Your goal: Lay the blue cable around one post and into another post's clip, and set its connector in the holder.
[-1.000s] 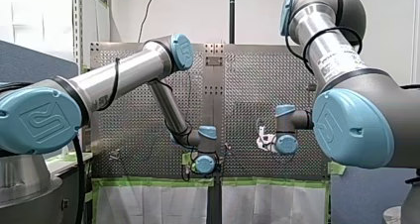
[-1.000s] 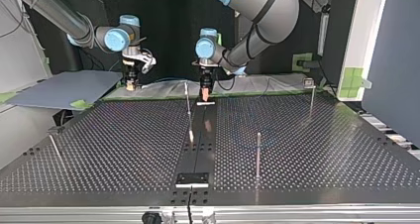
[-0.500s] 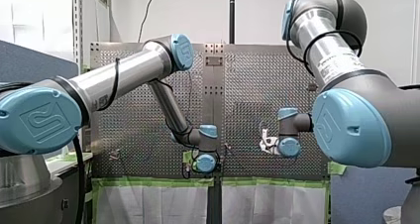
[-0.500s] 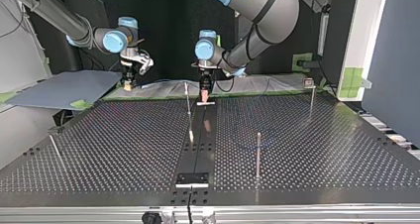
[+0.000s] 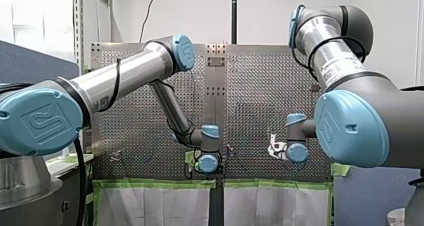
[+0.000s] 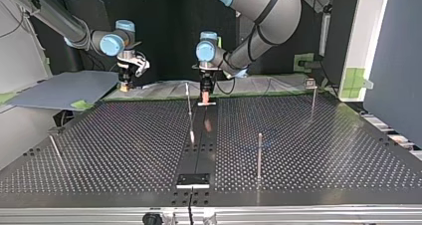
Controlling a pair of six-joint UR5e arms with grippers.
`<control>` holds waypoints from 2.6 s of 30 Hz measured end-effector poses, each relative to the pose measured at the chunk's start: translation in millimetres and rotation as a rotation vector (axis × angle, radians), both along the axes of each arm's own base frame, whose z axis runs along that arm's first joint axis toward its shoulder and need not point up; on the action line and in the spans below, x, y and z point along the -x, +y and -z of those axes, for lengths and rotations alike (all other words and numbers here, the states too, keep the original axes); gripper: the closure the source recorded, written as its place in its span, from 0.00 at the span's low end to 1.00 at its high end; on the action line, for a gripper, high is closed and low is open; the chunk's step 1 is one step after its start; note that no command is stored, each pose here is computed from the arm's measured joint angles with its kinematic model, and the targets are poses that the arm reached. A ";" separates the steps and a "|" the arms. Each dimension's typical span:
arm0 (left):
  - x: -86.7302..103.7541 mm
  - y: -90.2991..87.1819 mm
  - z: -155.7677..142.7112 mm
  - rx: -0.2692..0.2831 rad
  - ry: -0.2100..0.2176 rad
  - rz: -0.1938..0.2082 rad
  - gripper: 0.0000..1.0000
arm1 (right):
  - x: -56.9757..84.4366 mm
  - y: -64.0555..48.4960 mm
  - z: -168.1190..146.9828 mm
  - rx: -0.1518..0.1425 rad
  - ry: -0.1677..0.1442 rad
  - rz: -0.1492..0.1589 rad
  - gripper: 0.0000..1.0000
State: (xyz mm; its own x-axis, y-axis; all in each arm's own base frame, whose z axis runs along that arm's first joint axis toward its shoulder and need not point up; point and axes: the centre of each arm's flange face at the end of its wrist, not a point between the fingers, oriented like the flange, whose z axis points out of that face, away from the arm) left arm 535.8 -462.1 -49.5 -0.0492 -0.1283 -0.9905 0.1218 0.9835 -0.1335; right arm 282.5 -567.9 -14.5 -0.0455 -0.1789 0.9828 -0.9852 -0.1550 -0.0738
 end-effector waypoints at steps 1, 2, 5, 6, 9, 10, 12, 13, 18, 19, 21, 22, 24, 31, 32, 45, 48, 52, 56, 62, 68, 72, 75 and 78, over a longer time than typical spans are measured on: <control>-0.8 0.1 -0.4 0.000 -0.001 0.000 1.00 | 1.0 -1.5 0.6 0.003 -0.002 -0.002 0.82; -1.7 0.3 -0.8 0.000 -0.002 -0.001 1.00 | 2.0 -2.7 0.8 0.006 -0.003 -0.004 0.82; -5.4 0.4 -3.1 0.002 -0.008 -0.004 1.00 | 4.3 -7.2 1.1 0.015 -0.008 -0.011 0.82; -7.4 0.3 -4.3 0.003 -0.010 -0.005 1.00 | 4.8 -8.7 1.8 0.015 -0.009 -0.013 0.82; -12.7 0.0 -7.4 0.001 -0.012 -0.006 1.00 | 6.4 -14.9 6.0 0.010 -0.005 -0.016 0.82; -14.1 -0.3 -8.3 -0.002 -0.012 -0.004 1.00 | 7.2 -17.8 7.7 0.006 -0.001 -0.016 0.82; -16.7 -0.5 -10.0 -0.011 -0.012 0.000 1.00 | 8.6 -22.6 8.9 0.001 0.008 -0.015 0.82; -17.7 -0.3 -10.4 -0.016 -0.011 0.001 1.00 | 9.6 -25.5 9.0 -0.003 0.015 -0.014 0.82; -21.3 3.2 -10.5 -0.033 -0.005 -0.001 1.00 | 14.5 -35.8 7.1 0.004 0.020 -0.010 0.82; -21.5 3.7 -10.3 -0.038 -0.003 -0.001 1.00 | 15.5 -38.5 6.0 0.011 0.018 -0.012 0.82; -21.5 4.9 -9.6 -0.048 0.001 -0.002 1.00 | 16.7 -42.6 4.0 0.020 0.016 -0.014 0.82; -21.6 5.3 -9.4 -0.051 0.003 -0.002 1.00 | 17.4 -45.0 2.7 0.024 0.015 -0.015 0.82; -21.6 5.9 -9.3 -0.056 0.007 -0.002 1.00 | 18.2 -47.5 1.6 0.024 0.016 -0.016 0.82; -17.8 9.1 -5.5 -0.083 0.046 -0.003 0.71 | 21.4 -48.8 2.2 0.005 0.027 -0.015 0.82; -17.0 9.2 -4.8 -0.088 0.053 0.002 0.49 | 21.5 -48.6 2.4 0.003 0.029 -0.015 0.82; -3.9 3.0 -7.6 -0.117 0.108 0.121 0.02 | 23.7 -47.2 5.8 -0.014 0.029 -0.013 0.82; -0.7 3.0 -18.7 -0.111 0.091 0.150 0.02 | 24.4 -47.3 6.4 -0.016 0.026 -0.012 0.82; 3.2 4.0 -33.5 -0.101 0.064 0.184 0.02 | 24.4 -47.0 6.7 -0.018 0.025 -0.015 0.82; 14.3 8.4 -31.7 -0.135 0.083 0.219 0.02 | 24.3 -46.7 6.9 -0.020 0.025 -0.018 0.82; 27.1 16.6 -21.4 -0.192 0.125 0.235 0.02 | 24.5 -45.9 7.7 -0.027 0.026 -0.018 0.82; 30.8 25.6 -15.7 -0.218 0.163 0.233 0.02 | 24.2 -45.9 7.9 -0.026 0.025 -0.021 0.82; 31.8 26.0 -14.8 -0.232 0.165 0.243 0.02 | 23.8 -45.8 8.2 -0.026 0.024 -0.025 0.82; 34.3 24.1 -14.2 -0.244 0.163 0.254 0.02 | 24.3 -46.0 8.2 -0.026 0.024 -0.026 0.82; 35.1 23.8 -13.8 -0.249 0.163 0.263 0.02 | 24.8 -46.2 8.6 -0.027 0.024 -0.025 0.82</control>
